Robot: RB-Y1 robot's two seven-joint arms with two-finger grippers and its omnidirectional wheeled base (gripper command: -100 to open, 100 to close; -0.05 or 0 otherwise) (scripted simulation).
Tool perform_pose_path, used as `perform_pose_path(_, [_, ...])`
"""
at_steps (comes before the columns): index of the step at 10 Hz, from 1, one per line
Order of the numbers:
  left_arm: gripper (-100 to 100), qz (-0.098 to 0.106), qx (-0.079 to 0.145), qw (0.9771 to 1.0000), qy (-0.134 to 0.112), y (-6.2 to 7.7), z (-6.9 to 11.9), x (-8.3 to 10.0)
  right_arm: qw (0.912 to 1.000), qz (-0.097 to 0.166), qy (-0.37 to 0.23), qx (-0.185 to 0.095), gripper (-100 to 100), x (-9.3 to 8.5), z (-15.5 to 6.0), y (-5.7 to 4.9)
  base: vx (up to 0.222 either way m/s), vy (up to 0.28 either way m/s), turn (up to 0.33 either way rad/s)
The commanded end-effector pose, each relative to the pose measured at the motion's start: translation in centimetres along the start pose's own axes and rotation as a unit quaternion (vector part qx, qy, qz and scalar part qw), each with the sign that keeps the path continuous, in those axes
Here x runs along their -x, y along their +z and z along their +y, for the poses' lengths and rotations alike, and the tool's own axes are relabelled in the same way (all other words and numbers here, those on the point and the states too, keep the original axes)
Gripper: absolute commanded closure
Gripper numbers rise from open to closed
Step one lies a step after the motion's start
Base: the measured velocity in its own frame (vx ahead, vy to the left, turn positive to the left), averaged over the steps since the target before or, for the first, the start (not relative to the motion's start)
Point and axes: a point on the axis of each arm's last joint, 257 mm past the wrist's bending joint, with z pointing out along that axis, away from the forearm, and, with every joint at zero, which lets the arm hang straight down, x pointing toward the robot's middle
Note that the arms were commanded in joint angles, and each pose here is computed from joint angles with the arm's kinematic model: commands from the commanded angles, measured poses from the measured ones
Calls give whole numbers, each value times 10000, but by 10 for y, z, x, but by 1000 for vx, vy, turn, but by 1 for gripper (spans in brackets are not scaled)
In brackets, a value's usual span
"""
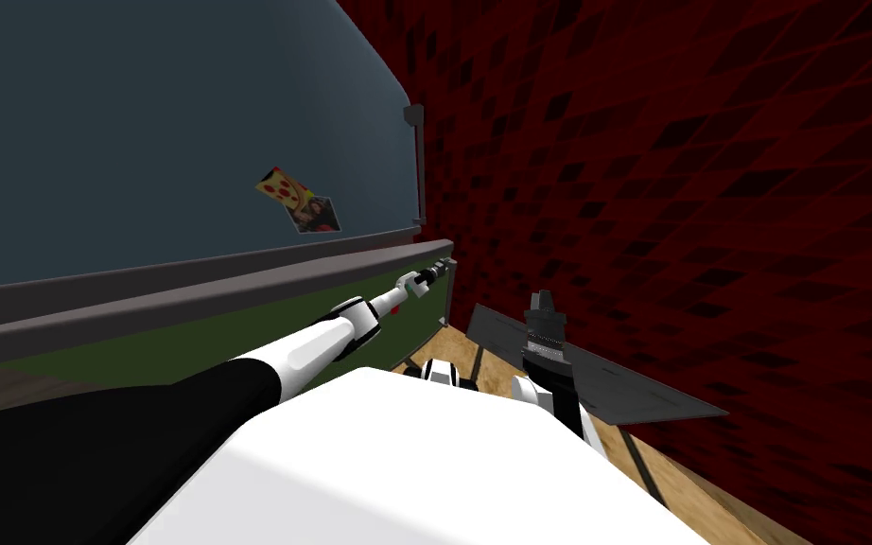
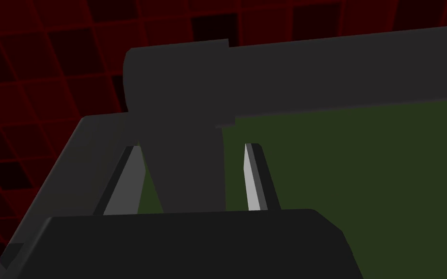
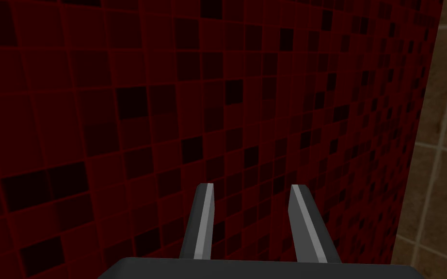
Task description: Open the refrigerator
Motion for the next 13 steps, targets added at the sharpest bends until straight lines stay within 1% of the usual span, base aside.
perform_pose_path(1, [100,264,-154,9995,72,14,-20,-14,10000,0,1,2,0,0,0,0,-257,-22,-25])
perform_pose_path(2, [100,218,-173,9995,172,19,-30,-8,10000,0,2,2,0,0,0,0,-141,-30,-21])
perform_pose_path(3, [100,93,-68,9998,191,18,-21,5,10000,0,1,1,0,0,0,0,-34,-29,-3])
perform_pose_path(4, [100,-70,91,9997,196,16,-5,22,10000,0,1,0,0,0,0,0,27,-17,-15])
perform_pose_path(6, [100,-90,110,9997,196,15,-3,24,10000,0,0,0,0,0,0,0,36,3,4])
perform_pose_path(7, [100,115,-89,9998,146,23,-28,12,10000,0,0,0,0,0,0,0,-177,10,0])
perform_pose_path(8, [100,157,-165,9994,273,28,-40,12,10000,0,1,2,0,0,0,0,-270,-34,-35])
perform_pose_path(9, [100,74,-197,9990,402,32,-52,23,10000,0,2,2,0,0,0,0,-166,-55,-24])
perform_pose_path(10, [100,-94,-88,9990,428,30,-44,41,10000,0,2,1,0,0,0,0,-44,-35,-12])
perform_pose_path(11, [100,-16,-65,9993,375,31,-36,31,10000,0,1,0,0,0,0,0,-2,-13,8])
perform_pose_path(12, [100,-129,-3,9993,348,26,-31,43,10000,0,0,0,0,0,0,0,-117,84,-276])
perform_pose_path(13, [100,-129,-3,9993,348,26,-31,43,10000,1,0,2,0,0,0,0,-154,106,-327])
